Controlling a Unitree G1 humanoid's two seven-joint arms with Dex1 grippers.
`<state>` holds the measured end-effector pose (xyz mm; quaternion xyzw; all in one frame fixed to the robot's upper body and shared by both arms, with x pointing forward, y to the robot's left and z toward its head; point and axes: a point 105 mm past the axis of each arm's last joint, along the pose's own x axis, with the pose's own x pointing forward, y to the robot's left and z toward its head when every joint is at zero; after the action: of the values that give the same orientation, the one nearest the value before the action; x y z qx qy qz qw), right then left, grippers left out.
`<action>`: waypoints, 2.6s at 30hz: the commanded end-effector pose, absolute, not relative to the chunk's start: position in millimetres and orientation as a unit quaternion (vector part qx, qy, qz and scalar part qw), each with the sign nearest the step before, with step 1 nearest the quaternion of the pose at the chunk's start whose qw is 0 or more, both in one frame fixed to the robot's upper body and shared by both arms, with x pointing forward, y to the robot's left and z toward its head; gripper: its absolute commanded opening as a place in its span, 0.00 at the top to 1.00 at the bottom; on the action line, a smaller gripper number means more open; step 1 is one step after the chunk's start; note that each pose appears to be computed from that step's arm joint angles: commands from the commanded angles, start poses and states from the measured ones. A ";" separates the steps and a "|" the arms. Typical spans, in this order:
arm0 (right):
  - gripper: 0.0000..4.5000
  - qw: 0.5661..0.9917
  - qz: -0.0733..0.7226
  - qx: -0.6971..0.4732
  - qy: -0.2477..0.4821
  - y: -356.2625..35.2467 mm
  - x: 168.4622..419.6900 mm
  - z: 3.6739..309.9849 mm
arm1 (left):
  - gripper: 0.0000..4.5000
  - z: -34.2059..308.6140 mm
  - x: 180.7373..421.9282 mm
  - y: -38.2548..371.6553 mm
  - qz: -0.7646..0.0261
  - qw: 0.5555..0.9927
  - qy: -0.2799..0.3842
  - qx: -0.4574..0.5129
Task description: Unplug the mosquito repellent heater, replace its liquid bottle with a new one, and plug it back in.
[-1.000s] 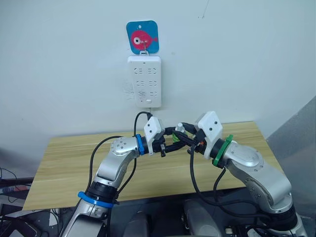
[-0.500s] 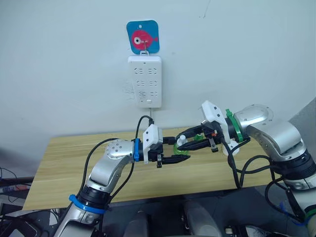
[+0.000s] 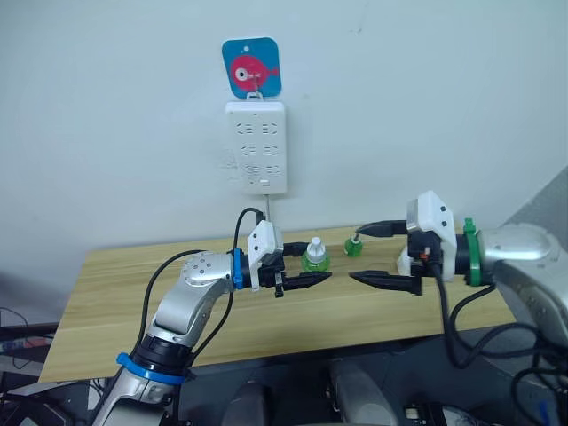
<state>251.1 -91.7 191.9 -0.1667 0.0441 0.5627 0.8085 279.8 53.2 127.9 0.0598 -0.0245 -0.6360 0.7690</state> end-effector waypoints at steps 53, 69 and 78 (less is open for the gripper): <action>0.04 0.842 0.518 -0.143 0.055 -76.3 275.5 183.5 | 0.50 129.4 274.1 55.5 -0.636 0.766 -0.052 0.077; 0.04 0.804 0.577 -0.132 0.058 -70.2 242.0 201.9 | 0.50 128.7 274.1 55.3 -0.641 0.762 -0.049 0.081; 0.12 0.792 0.596 -0.113 0.064 -48.5 249.4 194.8 | 0.50 129.5 272.8 54.3 -0.644 0.758 -0.050 0.084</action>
<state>249.4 -51.1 187.6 -0.1074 0.0817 0.5925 0.7942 275.8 57.8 117.4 0.0731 -0.0235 -0.6387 0.7656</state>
